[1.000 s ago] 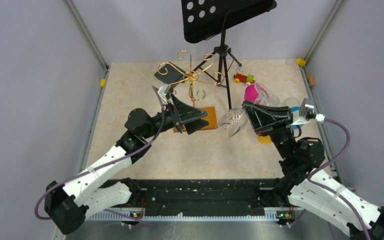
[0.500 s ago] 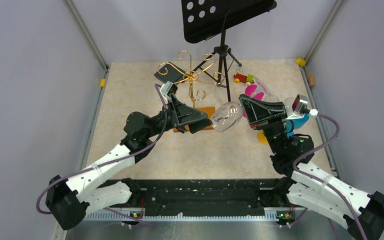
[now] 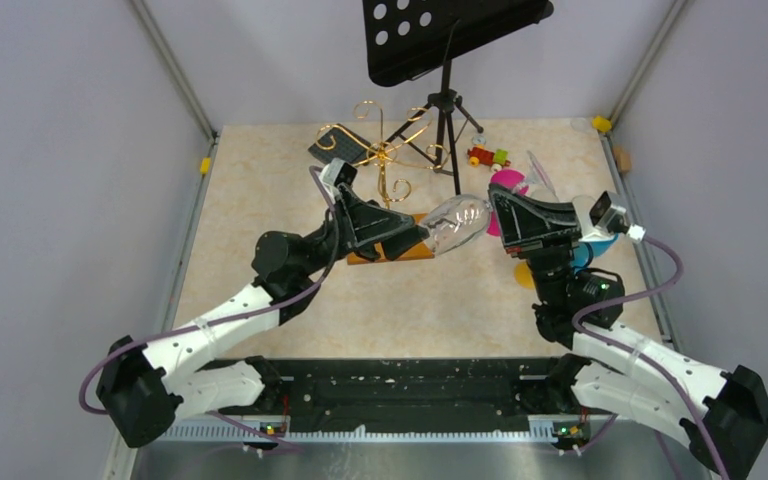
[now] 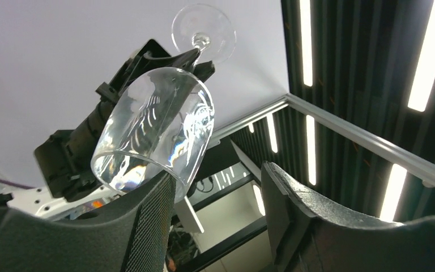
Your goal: Take the wine glass off the wine glass rack
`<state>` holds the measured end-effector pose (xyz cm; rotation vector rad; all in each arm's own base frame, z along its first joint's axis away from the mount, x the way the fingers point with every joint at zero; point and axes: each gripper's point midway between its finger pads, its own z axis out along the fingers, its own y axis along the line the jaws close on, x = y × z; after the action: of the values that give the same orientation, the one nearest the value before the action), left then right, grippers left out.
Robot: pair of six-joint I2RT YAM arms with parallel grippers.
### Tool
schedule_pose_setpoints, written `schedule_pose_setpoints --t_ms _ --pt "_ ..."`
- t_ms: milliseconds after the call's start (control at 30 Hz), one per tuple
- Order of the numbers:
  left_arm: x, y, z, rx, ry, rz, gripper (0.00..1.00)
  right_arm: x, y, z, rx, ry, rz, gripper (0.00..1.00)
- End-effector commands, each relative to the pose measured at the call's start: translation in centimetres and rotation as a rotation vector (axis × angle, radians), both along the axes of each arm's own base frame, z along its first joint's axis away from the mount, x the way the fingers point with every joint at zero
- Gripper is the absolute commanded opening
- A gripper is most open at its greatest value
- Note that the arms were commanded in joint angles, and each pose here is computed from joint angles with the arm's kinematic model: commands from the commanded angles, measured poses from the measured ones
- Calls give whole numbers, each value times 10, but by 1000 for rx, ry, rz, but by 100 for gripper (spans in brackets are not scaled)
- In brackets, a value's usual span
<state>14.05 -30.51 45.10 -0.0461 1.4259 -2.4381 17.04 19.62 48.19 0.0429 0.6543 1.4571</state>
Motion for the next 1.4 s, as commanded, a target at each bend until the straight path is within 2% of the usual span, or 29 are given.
schedule_pose_setpoints --t_ms 0,133,200,400,567,733,767,900,967,1167,1267,1367 --pt "-7 27 57 -233 -54 65 60 -20 8 4 -36 -143 17 0" --pt "-7 25 61 -278 -24 36 57 -20 17 2 -64 -182 16 0" --pt "-8 25 64 -310 -17 17 53 -20 19 0 -64 -193 18 0" --pt "-11 20 69 -344 -30 -28 22 -16 20 -6 -58 -181 14 0" --pt "-12 19 69 -342 -38 -28 0 -15 17 -7 -47 -166 14 0" --pt "-13 19 70 -344 -56 -21 0 -15 14 -5 -29 -148 25 0" --pt "-13 19 70 -345 -60 -18 0 -15 14 -5 -25 -143 30 7" --pt "-13 19 71 -345 -79 2 0 -17 12 -7 -26 -136 36 48" --pt "-10 17 70 -335 -67 8 0 -19 12 -8 -39 -136 39 58" --pt "-7 11 78 -290 -111 54 0 -23 13 -12 -116 -122 25 70" --pt "-1 4 76 -213 -153 130 0 -27 11 -18 -166 -121 8 71" --pt "6 -5 69 -85 -170 198 0 -24 11 -28 -252 -53 -11 68"
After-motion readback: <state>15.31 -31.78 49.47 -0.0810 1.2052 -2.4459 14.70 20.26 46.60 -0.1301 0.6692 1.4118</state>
